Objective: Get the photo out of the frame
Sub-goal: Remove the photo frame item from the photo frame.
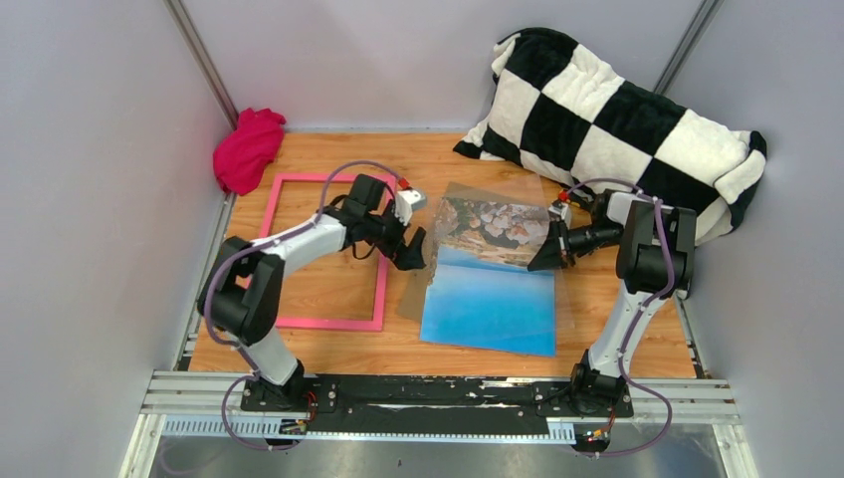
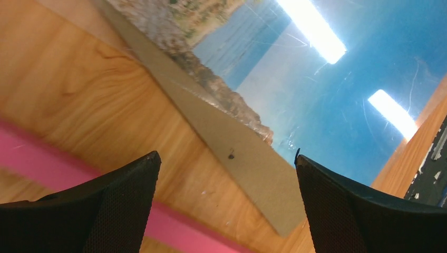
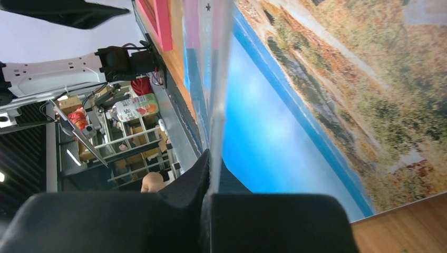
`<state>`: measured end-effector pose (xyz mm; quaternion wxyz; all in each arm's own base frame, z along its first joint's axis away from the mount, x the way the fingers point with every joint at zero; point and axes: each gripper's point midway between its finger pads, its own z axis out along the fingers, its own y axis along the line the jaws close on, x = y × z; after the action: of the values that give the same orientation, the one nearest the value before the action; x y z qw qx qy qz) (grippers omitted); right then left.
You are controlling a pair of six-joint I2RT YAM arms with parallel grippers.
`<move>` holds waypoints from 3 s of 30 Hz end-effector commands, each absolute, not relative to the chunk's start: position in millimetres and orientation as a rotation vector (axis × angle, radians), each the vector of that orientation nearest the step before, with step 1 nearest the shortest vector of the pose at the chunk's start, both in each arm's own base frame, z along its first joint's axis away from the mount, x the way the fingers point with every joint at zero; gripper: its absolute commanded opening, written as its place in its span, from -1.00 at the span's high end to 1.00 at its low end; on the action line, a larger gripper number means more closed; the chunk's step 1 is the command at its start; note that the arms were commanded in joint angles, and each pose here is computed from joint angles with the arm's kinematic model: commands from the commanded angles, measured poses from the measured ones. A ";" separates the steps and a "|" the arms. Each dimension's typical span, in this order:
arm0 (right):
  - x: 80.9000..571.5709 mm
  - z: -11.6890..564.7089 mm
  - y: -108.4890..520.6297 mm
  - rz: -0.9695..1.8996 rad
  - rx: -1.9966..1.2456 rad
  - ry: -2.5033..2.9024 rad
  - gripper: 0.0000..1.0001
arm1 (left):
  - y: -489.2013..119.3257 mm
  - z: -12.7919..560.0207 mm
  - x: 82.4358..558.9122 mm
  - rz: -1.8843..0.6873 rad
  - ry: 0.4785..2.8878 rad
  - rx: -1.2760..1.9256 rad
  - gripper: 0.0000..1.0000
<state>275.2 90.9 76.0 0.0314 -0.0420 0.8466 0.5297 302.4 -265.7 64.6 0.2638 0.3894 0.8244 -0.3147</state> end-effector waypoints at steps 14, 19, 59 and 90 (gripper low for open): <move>311.9 207.1 110.1 1.618 -0.235 2.285 0.99 | -66.8 166.9 311.2 -0.605 2.114 0.676 -1.00; 323.7 190.4 118.1 1.476 -0.228 2.348 1.00 | -36.1 158.1 300.2 -0.517 2.145 0.583 -1.00; 311.6 97.2 171.4 1.178 -0.113 2.693 1.00 | -21.1 140.6 298.3 -0.386 2.161 0.517 -1.00; 306.6 127.5 202.9 1.056 0.026 2.553 1.00 | -16.3 137.8 299.7 -0.350 2.166 0.508 -1.00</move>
<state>307.5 199.1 127.3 0.1677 0.0175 0.9026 0.3962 298.7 -18.2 134.8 0.4197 0.2019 0.8725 -0.1477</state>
